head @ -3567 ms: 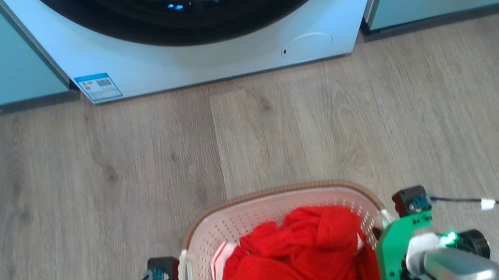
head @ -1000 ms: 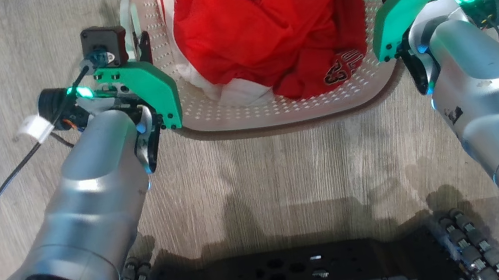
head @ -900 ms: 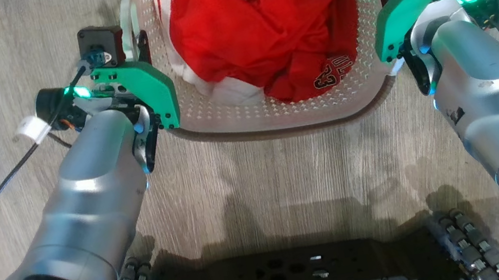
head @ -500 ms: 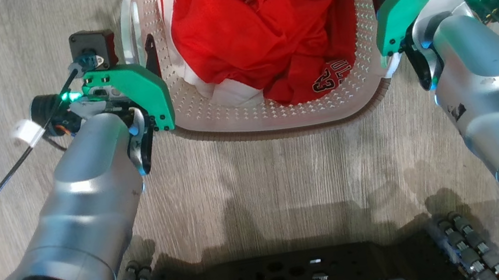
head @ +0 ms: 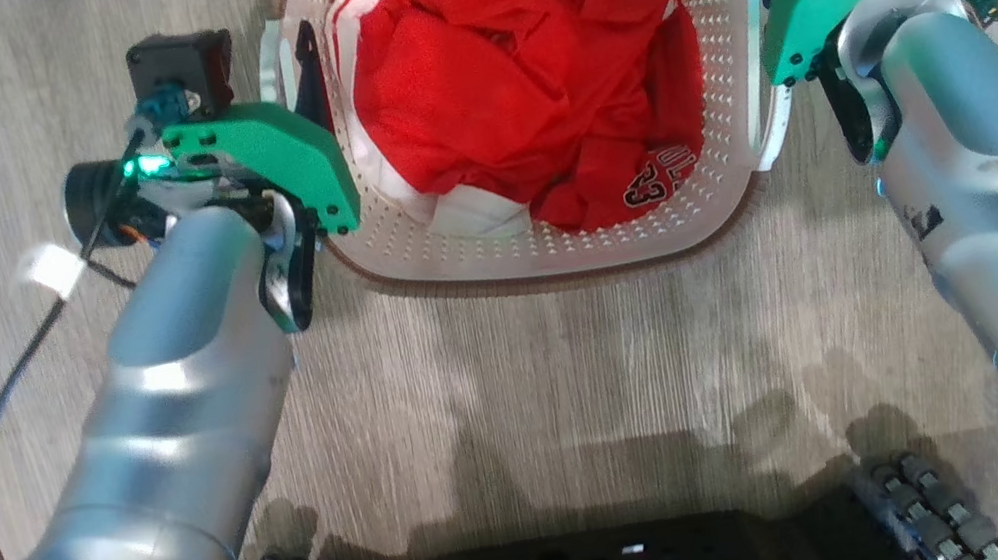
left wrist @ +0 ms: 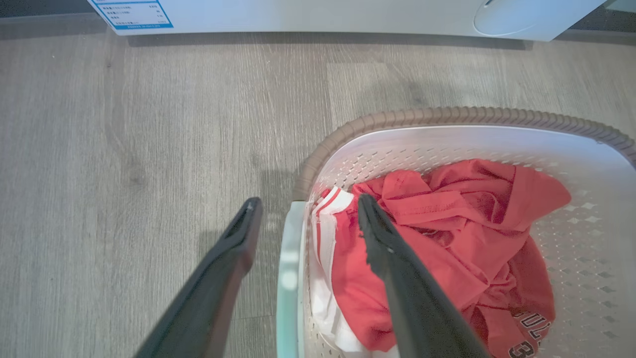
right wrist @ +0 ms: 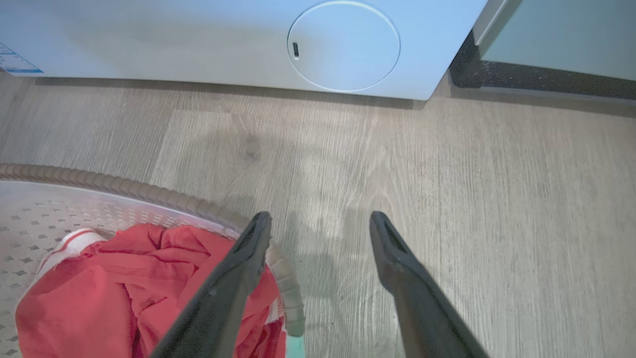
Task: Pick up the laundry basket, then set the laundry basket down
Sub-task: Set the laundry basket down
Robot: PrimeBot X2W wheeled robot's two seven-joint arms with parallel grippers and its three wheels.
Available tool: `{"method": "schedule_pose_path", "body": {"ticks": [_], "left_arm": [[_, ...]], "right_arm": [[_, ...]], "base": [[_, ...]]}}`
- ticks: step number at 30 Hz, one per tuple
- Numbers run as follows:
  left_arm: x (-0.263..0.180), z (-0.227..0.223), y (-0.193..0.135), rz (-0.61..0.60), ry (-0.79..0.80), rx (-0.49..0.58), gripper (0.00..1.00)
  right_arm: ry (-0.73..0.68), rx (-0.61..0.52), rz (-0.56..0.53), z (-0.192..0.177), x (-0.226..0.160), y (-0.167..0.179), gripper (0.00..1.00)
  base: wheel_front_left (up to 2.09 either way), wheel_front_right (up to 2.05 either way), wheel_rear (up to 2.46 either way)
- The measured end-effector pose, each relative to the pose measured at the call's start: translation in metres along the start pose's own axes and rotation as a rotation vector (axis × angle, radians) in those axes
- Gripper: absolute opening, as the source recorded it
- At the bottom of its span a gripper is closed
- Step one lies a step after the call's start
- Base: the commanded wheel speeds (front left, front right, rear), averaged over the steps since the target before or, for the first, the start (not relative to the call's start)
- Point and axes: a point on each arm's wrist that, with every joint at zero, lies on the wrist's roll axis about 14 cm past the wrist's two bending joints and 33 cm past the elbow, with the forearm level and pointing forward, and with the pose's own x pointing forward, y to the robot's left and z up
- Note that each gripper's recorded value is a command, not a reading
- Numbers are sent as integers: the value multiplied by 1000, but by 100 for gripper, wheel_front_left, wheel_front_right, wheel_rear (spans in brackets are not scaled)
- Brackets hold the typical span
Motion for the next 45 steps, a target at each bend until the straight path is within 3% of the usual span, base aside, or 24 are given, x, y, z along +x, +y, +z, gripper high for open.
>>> {"method": "schedule_pose_path", "body": {"ticks": [12, 24, 39, 45], "left_arm": [[-43, 45, -6, 5, -169, -21, 100], [-120, 91, -6, 26, -384, -9, 100], [-219, 130, -10, 50, -631, 32, 100], [-252, 122, -7, 75, -669, 34, 100]], "right_arm": [[-176, -34, -17, 62, -42, 4, 100], [-360, -56, -43, 119, -119, 14, 100], [-503, -62, -60, 138, -218, 31, 100], [-550, -58, -65, 136, -254, 38, 100]], "base": [[0, 0, 0], [0, 0, 0], [0, 0, 0], [0, 0, 0]]}}
